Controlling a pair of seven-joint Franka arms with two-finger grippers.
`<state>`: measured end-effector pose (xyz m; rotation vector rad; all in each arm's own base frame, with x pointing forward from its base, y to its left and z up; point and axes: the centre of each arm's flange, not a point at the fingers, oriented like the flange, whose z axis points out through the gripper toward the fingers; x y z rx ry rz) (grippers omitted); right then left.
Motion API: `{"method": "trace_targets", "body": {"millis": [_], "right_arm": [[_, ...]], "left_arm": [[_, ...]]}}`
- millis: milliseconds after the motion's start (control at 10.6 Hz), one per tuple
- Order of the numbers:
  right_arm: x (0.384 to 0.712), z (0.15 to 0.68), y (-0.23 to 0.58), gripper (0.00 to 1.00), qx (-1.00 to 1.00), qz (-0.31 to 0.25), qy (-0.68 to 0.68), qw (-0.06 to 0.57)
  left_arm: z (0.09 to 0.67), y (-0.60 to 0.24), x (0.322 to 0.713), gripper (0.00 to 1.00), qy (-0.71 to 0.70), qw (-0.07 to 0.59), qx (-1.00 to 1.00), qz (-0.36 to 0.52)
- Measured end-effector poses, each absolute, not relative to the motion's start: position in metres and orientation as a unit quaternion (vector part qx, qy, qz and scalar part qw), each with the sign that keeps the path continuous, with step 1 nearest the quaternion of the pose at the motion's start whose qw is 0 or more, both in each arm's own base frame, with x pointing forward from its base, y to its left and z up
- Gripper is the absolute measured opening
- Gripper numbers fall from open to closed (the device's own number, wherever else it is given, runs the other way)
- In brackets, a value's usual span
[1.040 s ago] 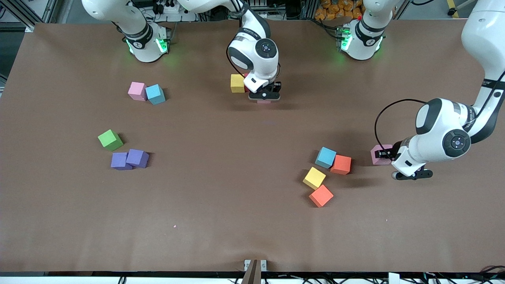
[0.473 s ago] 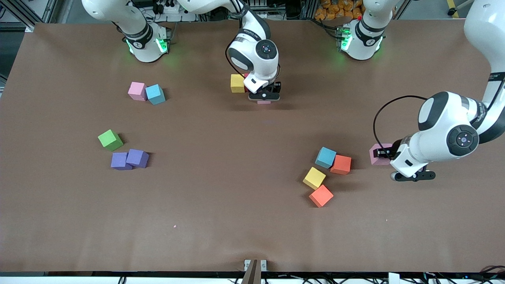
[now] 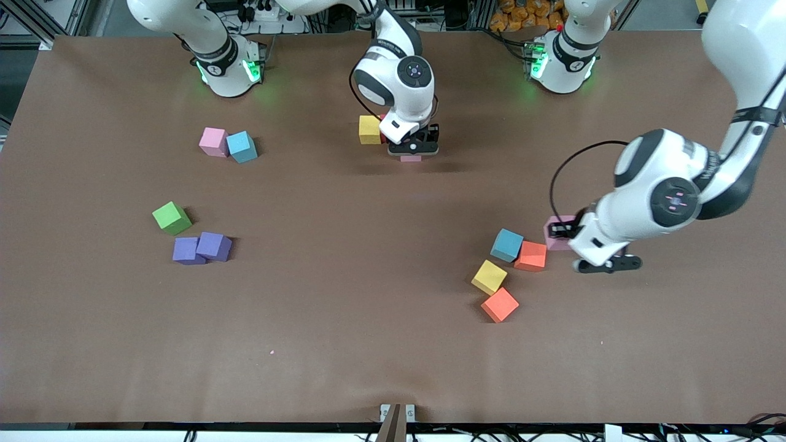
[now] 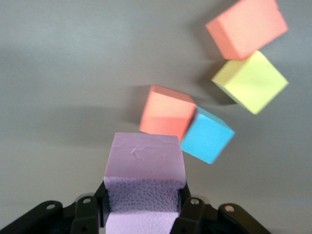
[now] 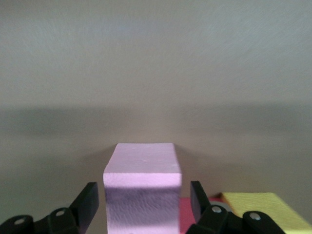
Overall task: Form number 2 with 11 blocks
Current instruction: 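Release the light-pink cube with the right gripper while the left gripper lifts the lavender, then move the lavender with the left gripper while the right gripper grasps the purple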
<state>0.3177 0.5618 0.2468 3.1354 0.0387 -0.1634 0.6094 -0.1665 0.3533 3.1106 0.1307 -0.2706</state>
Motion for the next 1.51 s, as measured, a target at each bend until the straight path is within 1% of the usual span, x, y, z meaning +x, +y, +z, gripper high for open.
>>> {"method": "trace_targets", "body": {"millis": [189,378,662,756,945,1324,1513], "right_arm": [[0.350,0.281,0.535,0.85,0.997,-0.062,0.048,0.008],[0.397,0.297,0.491,0.84,0.994,-0.074,0.077,0.012],[0.475,0.310,0.387,0.84,0.983,-0.091,0.157,0.001],[0.492,0.311,0.350,0.84,0.978,-0.092,0.185,0.002],[0.512,0.311,0.289,0.84,0.967,-0.093,0.236,0.016],[0.546,0.303,0.192,0.84,0.938,-0.102,0.331,0.012],[0.565,0.302,0.134,0.84,0.920,-0.095,0.380,0.034]], "left_arm": [[0.354,-0.194,0.602,0.55,0.041,0.005,0.995,-0.086],[0.354,-0.225,0.592,0.55,0.057,0.001,0.995,-0.086],[0.355,-0.298,0.566,0.55,0.073,-0.001,0.993,-0.087],[0.349,-0.311,0.560,0.55,0.074,0.002,0.993,-0.094],[0.339,-0.325,0.556,0.55,0.067,0.012,0.992,-0.103],[0.337,-0.360,0.540,0.55,0.040,0.025,0.994,-0.097],[0.333,-0.381,0.526,0.55,0.022,0.033,0.995,-0.093]]}}
